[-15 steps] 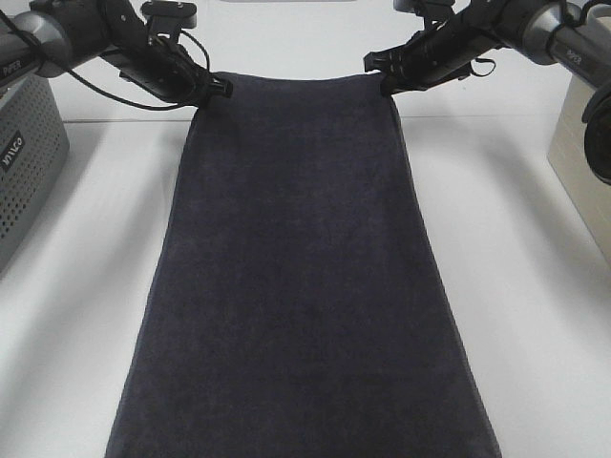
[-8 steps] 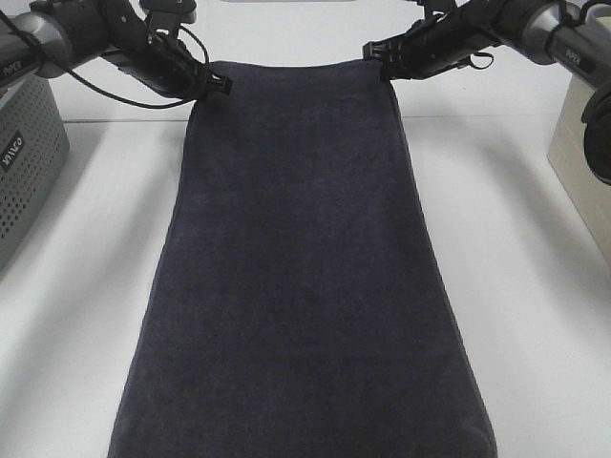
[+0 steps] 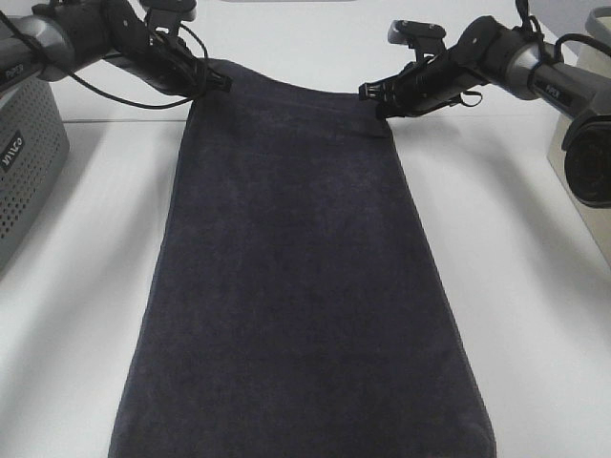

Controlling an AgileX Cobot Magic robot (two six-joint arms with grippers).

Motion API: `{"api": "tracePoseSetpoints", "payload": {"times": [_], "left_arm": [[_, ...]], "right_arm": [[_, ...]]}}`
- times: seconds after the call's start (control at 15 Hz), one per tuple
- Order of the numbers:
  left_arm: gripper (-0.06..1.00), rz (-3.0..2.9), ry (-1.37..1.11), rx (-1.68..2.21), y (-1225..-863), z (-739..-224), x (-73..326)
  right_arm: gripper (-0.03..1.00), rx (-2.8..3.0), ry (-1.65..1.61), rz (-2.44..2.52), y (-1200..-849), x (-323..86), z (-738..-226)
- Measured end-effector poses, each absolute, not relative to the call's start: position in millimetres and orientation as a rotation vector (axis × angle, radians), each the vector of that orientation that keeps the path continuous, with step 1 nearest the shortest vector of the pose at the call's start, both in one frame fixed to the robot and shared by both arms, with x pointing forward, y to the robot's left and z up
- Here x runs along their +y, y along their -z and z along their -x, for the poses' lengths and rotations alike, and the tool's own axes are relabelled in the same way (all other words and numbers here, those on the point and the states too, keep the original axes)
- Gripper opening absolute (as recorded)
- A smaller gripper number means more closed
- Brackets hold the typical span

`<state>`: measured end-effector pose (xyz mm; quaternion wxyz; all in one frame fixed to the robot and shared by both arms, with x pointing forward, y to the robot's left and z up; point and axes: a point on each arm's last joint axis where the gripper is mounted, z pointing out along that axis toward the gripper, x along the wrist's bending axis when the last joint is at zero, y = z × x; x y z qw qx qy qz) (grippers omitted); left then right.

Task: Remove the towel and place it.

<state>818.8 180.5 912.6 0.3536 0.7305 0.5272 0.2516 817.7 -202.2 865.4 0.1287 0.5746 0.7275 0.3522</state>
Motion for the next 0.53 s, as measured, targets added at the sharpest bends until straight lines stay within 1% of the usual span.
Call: {"api": "tracePoseSetpoints", "payload": {"times": [0.07, 0.27, 0.33, 0.53], "left_arm": [[0.01, -1.888, -0.652, 1.366, -907, -820, 180], [0.01, -1.892, -0.65, 1.377, -887, -821, 181], [0.01, -1.89, -0.652, 1.379, -881, -822, 181], [0.01, -1.88, -0.664, 1.375, -878, -823, 181]], "right_arm": [[0.01, 2.12, -1.021, -1.681, -860, -202, -817], [0.01, 2.103, -1.036, -1.683, -861, -202, -818], [0.04, 2.081, -1.084, -1.686, -863, -200, -820], [0.17, 2.061, -1.142, -1.649, -866, -198, -822]]}}
